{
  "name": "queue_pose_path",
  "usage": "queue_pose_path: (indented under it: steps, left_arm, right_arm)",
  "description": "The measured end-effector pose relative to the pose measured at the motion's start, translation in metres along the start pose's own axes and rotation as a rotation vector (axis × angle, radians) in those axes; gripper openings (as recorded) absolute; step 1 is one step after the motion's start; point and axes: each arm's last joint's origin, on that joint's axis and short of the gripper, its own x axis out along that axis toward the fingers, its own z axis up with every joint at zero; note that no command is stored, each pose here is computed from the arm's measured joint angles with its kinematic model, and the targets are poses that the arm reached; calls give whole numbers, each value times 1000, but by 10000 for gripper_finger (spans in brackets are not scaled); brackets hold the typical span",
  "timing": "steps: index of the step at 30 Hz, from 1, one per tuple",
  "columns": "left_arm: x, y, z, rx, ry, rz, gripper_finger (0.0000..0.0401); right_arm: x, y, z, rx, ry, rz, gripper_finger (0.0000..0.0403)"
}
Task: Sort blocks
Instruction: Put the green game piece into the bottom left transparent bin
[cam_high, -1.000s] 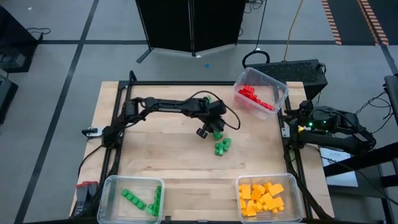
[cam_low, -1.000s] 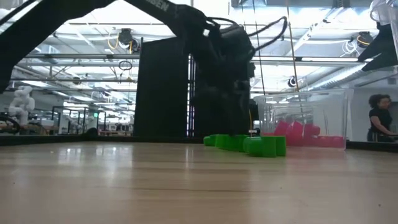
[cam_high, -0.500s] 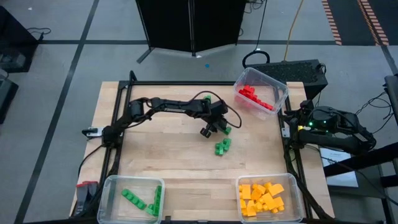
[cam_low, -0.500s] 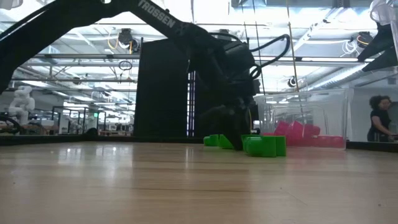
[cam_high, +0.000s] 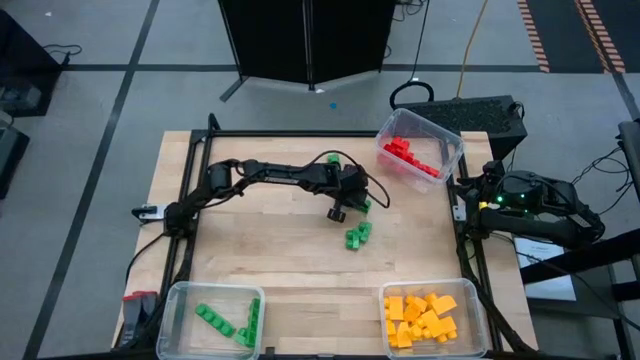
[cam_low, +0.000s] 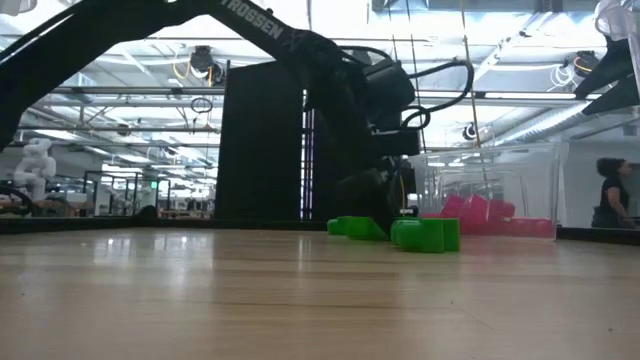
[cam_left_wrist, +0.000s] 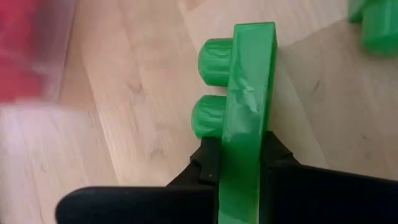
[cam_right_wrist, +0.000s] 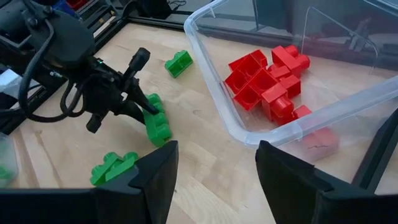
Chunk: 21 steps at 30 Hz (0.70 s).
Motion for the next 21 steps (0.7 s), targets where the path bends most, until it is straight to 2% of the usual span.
queue_pose_path:
  steps: [7,11,14,18,21]
  left_arm:
    - [-46,-7,15,-110,-31,10,0]
    - [-101,-6,20,-193,-37,28,0]
    - [-136,-16,17,-244,23,28,0]
    - [-208,-41,11,-355,61,-7,0]
    - [-257,-72,4,-427,98,-44,0]
  right_arm:
    - [0,0,0,-2,0,0,208]
    - [0,0,0,-16,0,0,208]
    - [0,0,0,-29,0,-1,208]
    - [0,0,0,-30,1,-1,208]
    - [0,0,0,-31,1,0,208]
